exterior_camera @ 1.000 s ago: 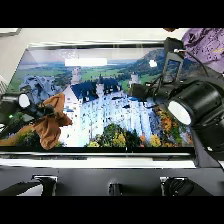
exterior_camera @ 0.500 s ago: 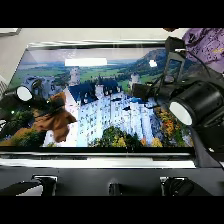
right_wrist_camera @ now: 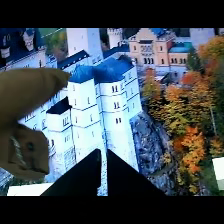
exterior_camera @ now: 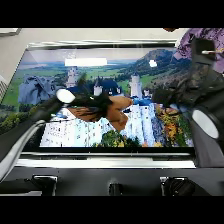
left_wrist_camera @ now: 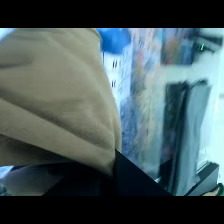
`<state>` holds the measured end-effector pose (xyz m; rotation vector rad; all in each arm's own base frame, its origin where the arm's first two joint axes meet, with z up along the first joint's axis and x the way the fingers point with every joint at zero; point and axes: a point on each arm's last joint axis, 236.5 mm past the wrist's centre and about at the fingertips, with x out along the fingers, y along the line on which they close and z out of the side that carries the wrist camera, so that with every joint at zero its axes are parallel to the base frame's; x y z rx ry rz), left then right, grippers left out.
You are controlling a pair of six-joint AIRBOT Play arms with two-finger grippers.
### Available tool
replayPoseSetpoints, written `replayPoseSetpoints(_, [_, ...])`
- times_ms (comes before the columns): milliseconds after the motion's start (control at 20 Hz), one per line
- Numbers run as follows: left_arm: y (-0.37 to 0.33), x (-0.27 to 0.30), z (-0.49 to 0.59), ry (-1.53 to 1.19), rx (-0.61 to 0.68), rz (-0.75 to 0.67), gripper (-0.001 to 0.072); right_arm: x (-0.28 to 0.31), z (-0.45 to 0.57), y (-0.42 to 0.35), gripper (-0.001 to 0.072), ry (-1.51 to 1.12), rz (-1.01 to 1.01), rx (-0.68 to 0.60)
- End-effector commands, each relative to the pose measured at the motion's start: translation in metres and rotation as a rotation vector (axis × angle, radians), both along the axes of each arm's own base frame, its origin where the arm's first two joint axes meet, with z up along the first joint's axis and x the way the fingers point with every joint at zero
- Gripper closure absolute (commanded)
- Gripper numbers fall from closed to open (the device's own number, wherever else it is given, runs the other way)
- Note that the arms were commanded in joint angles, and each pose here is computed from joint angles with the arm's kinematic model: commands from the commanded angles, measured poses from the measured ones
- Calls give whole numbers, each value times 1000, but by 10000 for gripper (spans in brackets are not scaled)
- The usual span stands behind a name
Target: Fold the clothes and pants, and hang the long-sleeved shirts on hangers.
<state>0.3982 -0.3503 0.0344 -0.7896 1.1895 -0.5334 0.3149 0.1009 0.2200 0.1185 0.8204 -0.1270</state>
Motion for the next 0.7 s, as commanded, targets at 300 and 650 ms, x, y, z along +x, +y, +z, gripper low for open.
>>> replayPoseSetpoints(300, [20, 26, 1, 9, 4, -7, 75, 22, 23, -17, 312, -152, -11, -54])
replayPoseSetpoints(650, [194, 49, 53, -73, 194, 135, 75, 63, -61, -140, 301, -42, -429, 477])
